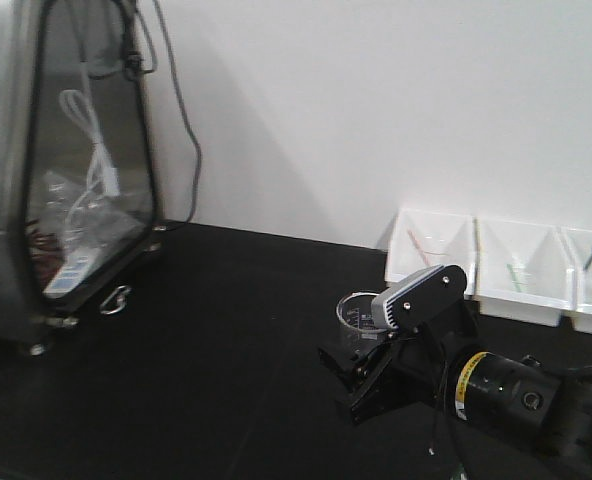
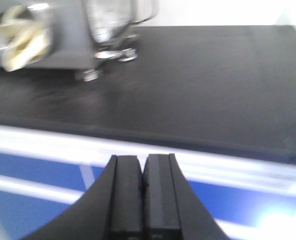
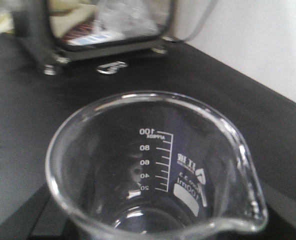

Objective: Pick beaker and place in left cabinet
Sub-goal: 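Carry the beaker in the right gripper while driving to the cabinet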

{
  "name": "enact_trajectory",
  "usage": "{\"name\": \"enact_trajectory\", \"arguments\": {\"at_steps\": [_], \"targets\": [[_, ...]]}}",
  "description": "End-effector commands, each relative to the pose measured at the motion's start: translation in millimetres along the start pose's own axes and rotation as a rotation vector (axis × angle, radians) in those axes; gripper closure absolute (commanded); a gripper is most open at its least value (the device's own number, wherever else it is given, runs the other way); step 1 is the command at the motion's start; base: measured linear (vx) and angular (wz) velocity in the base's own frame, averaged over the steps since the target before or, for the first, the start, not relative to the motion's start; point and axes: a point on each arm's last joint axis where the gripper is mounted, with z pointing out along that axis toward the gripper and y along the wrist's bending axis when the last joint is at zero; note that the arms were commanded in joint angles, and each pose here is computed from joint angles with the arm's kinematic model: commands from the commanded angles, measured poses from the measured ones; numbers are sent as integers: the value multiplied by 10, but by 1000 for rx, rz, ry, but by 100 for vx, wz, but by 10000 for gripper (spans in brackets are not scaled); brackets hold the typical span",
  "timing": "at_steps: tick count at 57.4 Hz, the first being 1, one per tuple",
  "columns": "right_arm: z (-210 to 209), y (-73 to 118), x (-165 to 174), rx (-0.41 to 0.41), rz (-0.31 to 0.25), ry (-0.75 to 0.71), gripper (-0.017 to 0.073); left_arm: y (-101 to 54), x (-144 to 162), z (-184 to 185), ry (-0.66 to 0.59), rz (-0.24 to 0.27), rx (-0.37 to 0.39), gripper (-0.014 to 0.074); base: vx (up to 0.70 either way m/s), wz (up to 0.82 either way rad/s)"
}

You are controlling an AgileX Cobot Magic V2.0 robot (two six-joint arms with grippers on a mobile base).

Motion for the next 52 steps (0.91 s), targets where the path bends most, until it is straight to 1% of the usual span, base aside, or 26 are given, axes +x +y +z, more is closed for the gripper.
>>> {"name": "enact_trajectory", "arguments": {"at_steps": [1, 38, 52], "targets": [[-86, 10, -276, -20, -5, -129, 456, -14, -111, -26, -107, -6, 17, 590, -19, 73], [-86, 10, -276, -20, -5, -129, 456, -14, -111, -26, -107, -6, 17, 590, -17, 88], [-86, 10, -276, -20, -5, -129, 456, -14, -111, -26, -107, -6, 17, 590, -8, 73]]}}
